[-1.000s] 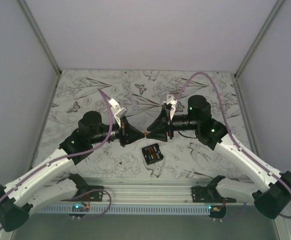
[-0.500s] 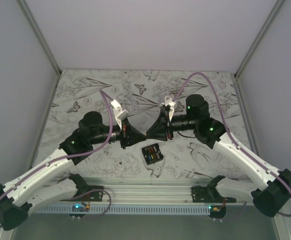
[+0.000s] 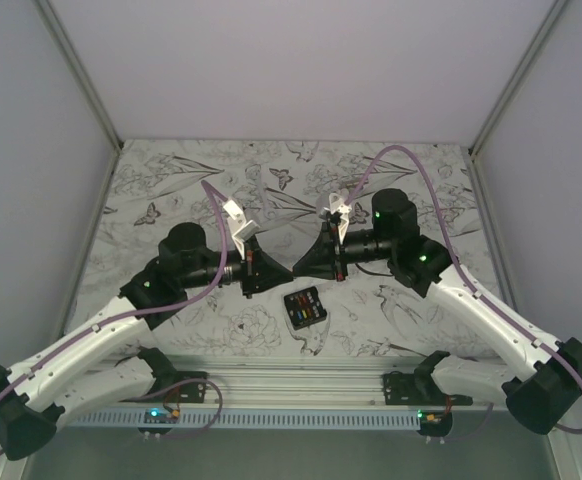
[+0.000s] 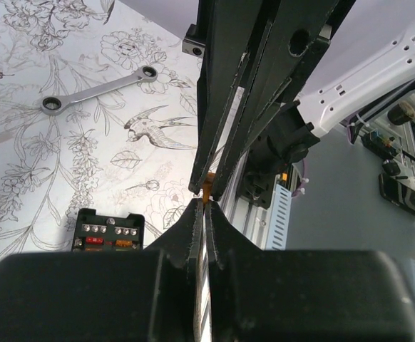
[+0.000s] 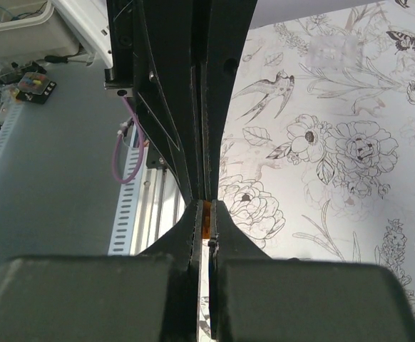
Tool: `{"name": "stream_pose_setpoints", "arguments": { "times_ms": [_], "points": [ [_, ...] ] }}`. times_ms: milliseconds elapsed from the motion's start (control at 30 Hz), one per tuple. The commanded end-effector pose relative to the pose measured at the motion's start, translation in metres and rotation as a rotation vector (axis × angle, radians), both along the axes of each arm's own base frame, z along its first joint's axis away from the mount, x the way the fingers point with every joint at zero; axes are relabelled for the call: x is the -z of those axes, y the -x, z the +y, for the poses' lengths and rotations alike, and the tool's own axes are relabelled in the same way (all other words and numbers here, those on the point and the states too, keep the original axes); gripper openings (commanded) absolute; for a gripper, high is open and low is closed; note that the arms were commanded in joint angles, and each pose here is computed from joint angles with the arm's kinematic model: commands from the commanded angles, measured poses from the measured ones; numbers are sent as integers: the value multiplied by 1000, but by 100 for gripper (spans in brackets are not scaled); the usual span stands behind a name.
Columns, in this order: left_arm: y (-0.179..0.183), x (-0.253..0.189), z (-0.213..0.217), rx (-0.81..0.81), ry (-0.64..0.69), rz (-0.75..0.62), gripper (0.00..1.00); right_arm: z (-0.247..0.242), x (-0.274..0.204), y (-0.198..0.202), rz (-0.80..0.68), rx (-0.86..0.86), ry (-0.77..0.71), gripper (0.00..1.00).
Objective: Snap on the fuse box
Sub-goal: Pick up the fuse from the center of the board.
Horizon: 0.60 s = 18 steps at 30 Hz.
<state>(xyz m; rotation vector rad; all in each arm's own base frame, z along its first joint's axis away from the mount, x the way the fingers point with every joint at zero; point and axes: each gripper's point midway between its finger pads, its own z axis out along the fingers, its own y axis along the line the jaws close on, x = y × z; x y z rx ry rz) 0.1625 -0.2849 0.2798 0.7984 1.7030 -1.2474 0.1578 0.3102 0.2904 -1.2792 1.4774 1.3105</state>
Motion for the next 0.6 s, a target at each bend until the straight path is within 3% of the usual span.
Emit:
{"name": "stream_pose_setpoints", "arguments": {
  "times_ms": [0,133,333,567],
  "points": [
    [-8,-1,2,-49,-1,-34,8,1,-9,-4,-22,11,-7,0],
    [-28,21,14,-195,-48,22,27,1,7,-23,-7,155,58,0],
    [-55,65,50,-469,-115,164,38,1,48,-51,55,405,199,0],
    [-71,119,99,-721,-259,284,60,3,101,-66,135,666,357,0]
  ]
}}
